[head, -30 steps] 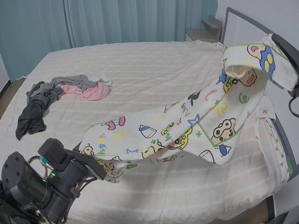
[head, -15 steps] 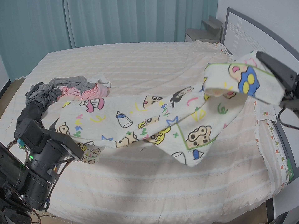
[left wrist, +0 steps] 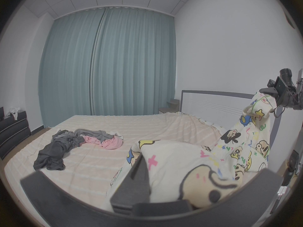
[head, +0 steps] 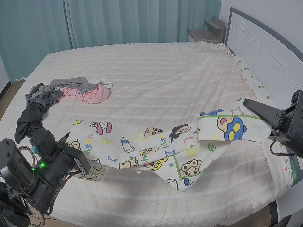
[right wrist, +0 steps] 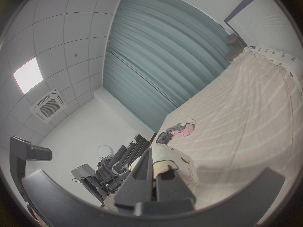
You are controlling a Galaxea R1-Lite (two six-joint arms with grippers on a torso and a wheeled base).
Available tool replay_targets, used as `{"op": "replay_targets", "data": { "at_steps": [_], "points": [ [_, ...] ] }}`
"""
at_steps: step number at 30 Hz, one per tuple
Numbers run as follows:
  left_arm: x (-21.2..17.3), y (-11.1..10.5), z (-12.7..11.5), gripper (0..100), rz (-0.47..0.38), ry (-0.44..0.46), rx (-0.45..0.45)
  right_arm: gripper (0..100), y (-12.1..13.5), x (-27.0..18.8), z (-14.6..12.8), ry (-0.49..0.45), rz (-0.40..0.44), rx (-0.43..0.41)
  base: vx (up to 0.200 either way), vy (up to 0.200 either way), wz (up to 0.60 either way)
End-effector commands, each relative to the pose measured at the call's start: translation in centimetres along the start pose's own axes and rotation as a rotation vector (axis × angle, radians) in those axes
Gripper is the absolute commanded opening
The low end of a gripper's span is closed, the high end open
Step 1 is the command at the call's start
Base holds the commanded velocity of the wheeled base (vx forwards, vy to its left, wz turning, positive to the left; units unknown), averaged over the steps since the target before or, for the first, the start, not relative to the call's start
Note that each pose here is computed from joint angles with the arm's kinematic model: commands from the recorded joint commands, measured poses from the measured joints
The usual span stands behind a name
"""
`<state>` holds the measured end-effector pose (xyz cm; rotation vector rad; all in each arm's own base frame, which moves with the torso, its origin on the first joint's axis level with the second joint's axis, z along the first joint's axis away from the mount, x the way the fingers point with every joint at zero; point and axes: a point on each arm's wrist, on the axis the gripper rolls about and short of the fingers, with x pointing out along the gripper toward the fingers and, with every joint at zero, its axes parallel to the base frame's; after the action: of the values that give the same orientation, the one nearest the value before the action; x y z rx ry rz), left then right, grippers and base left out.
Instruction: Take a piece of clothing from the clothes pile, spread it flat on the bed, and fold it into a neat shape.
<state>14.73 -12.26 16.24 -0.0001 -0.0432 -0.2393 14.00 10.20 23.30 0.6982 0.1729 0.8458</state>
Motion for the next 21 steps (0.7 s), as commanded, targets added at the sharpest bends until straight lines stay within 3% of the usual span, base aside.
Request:
{"op": "replay_targets", "data": {
  "at_steps": [1,6,8,14,21],
  "points": [
    [3.5,-2.0,-4.5,0,-0.025,0.179,-0.018,0,-3.0,-0.2,-1.8,0.074,-0.111,0.055,0.000,0.000,0.00],
    [5.6,-3.1,-7.2,0,-0.030,0.263,-0.056,0,-5.0,-0.3,-1.7,0.072,-0.196,0.072,0.000,0.000,0.00],
    [6.9,-3.9,-8.4,0,-0.038,0.290,-0.082,0,-7.2,-0.1,-1.5,0.079,-0.271,0.090,0.000,0.000,0.00],
    [9.9,-5.0,-11.4,0,-0.032,0.344,-0.126,0,-11.3,0.5,-1.2,0.105,-0.381,0.121,0.000,0.000,0.00],
    [12.7,-6.4,-14.4,0,-0.025,0.320,-0.175,0,-17.1,1.5,-1.4,0.080,-0.488,0.067,0.000,0.000,0.00]
  ]
}}
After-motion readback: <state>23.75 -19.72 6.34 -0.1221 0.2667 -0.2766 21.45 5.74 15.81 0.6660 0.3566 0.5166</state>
